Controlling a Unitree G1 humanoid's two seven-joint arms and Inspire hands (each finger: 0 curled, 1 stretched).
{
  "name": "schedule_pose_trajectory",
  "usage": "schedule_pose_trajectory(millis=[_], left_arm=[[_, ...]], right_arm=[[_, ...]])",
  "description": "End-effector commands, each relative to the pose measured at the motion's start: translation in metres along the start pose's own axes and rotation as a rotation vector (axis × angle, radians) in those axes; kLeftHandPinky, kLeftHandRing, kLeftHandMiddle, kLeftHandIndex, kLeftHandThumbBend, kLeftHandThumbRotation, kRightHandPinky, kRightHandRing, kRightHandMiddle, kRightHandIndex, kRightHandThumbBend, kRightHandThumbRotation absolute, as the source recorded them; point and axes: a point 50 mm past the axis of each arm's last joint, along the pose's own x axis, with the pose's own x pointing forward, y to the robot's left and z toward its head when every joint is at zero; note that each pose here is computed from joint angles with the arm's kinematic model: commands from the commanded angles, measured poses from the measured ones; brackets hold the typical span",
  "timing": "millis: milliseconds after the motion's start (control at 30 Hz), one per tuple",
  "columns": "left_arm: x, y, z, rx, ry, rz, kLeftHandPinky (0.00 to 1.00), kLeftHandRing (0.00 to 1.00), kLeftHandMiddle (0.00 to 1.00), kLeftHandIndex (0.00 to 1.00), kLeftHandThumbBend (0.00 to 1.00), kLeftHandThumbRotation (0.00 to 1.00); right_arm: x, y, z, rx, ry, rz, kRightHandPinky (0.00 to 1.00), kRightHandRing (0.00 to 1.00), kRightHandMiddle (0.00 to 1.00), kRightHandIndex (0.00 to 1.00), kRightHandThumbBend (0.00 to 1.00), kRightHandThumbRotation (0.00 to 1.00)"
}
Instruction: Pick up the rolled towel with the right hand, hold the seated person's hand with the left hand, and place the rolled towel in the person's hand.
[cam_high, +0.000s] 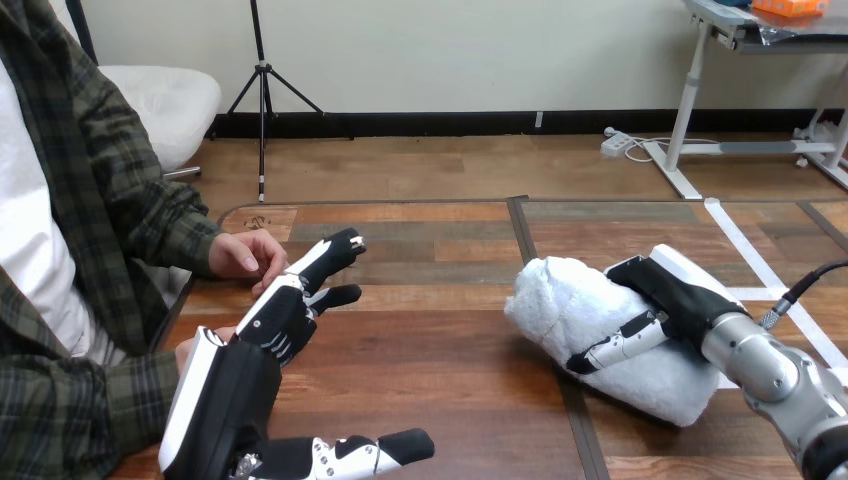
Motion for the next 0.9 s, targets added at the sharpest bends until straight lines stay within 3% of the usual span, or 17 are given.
schedule_pose_trajectory(millis=[0,400,867], left_arm=[[0.013,0.002,0.009,0.019,-0.073,-0.002,0.80,0.90,0.90,0.84,1.00,0.06],[0.010,0.003,0.007,0.017,-0.050,-0.003,0.80,0.90,0.91,0.84,1.00,0.07],[0.010,0.003,0.007,0.019,-0.039,-0.004,0.81,0.90,0.91,0.84,1.00,0.09]], right_arm=[[0.003,-0.018,0.021,0.039,-0.128,-0.073,0.31,0.33,0.40,0.41,0.86,0.00],[-0.004,-0.027,0.024,0.126,-0.225,-0.108,0.26,0.32,0.40,0.39,0.84,0.00],[-0.011,-0.037,0.029,0.213,-0.339,-0.099,0.25,0.31,0.39,0.39,0.81,0.00]])
